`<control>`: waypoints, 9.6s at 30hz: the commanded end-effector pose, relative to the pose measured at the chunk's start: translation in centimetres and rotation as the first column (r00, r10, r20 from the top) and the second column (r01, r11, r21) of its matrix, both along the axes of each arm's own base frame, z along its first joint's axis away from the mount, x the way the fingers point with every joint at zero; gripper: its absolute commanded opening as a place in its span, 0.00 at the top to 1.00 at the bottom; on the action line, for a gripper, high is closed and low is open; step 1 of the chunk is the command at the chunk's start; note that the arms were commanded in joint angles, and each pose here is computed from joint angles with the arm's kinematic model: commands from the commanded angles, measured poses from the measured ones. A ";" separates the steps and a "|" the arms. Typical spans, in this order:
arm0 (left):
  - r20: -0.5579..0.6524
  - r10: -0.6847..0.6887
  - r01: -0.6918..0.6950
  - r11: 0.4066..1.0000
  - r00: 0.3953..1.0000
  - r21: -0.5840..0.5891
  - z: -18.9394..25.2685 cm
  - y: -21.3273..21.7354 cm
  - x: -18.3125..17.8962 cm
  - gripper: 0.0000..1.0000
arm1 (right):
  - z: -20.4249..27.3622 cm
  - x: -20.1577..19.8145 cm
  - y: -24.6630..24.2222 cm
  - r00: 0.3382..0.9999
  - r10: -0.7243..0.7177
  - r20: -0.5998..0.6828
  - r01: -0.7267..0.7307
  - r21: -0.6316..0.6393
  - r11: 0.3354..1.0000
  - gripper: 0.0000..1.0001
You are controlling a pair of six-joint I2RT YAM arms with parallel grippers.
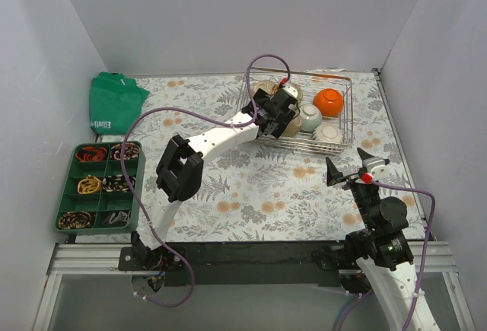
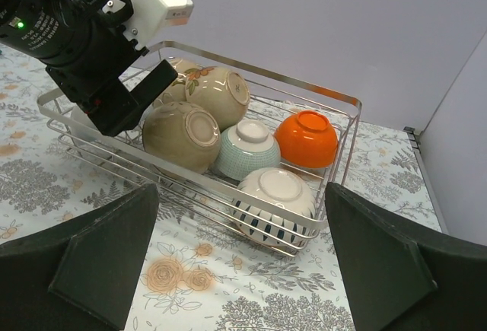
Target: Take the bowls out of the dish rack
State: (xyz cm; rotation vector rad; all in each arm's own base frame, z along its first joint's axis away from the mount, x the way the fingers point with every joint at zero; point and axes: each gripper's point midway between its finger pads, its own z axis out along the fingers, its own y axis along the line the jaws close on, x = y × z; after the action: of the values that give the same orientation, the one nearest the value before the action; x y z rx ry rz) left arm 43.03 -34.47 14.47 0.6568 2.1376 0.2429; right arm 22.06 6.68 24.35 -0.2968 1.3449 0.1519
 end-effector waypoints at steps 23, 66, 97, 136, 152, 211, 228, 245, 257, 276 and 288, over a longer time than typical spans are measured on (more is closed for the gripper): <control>-0.052 -0.004 0.008 0.996 0.999 0.085 -2.1 0.8 0.7 0.07 | 5.1 -3.4 -1.2 0.976 -0.007 0.219 -0.013 0.093 0.996 0.01; 0.195 0.054 -0.019 0.984 0.979 -0.175 12.2 1.5 0.8 0.85 | 5.5 -3.6 -1.1 0.974 -0.002 0.225 -0.020 0.094 0.995 0.01; -0.062 0.101 -0.103 0.480 0.993 -0.871 16.2 11.9 -9.5 0.89 | 4.3 -3.5 12.4 0.722 0.680 -0.128 -0.649 0.217 0.729 0.01; -0.289 -0.024 -0.282 0.169 0.957 -0.945 7.9 12.3 -18.0 0.86 | -4.2 -3.9 33.9 0.347 0.897 -0.274 -0.932 0.003 0.362 0.98; 0.048 0.392 -0.192 0.551 0.919 -0.812 11.4 22.4 -15.1 0.02 | -8.8 -2.5 28.7 0.538 0.593 -0.600 -0.820 -0.206 0.535 0.99; 0.122 0.447 -0.241 0.670 0.886 -0.702 8.1 25.7 -15.7 0.02 | -1.4 11.9 18.4 0.782 -0.229 -0.580 -0.020 -0.389 0.921 0.01; 0.104 0.407 -0.217 0.665 0.908 -0.714 7.9 24.8 -16.0 0.02 | -3.1 22.3 15.2 0.784 -0.369 -0.500 0.194 -0.367 0.910 0.02; 0.096 0.400 -0.219 0.668 0.911 -0.711 7.6 24.7 -16.1 0.02 | -5.9 30.9 14.1 0.801 -0.371 -0.469 0.180 -0.403 0.897 0.02; 0.095 0.396 -0.216 0.670 0.913 -0.711 7.6 24.7 -16.1 0.02 | -10.3 32.8 13.5 0.776 -0.375 -0.507 0.143 -0.438 0.888 0.09; 0.094 0.387 -0.211 0.673 0.917 -0.709 7.4 24.6 -16.2 0.02 | -1.8 31.8 12.1 0.849 -0.374 -0.373 0.217 -0.399 0.891 0.99; 0.087 0.372 -0.204 0.673 0.924 -0.711 7.3 24.3 -16.3 0.02 | 4.4 27.9 12.2 0.904 -0.244 -0.351 0.170 -0.229 0.958 0.99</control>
State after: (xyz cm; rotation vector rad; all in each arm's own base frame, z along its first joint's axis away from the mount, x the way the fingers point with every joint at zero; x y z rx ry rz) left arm 26.98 -10.32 22.23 -0.1702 1.8838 -0.3103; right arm 51.01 17.93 21.34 -0.3979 1.9375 -0.2643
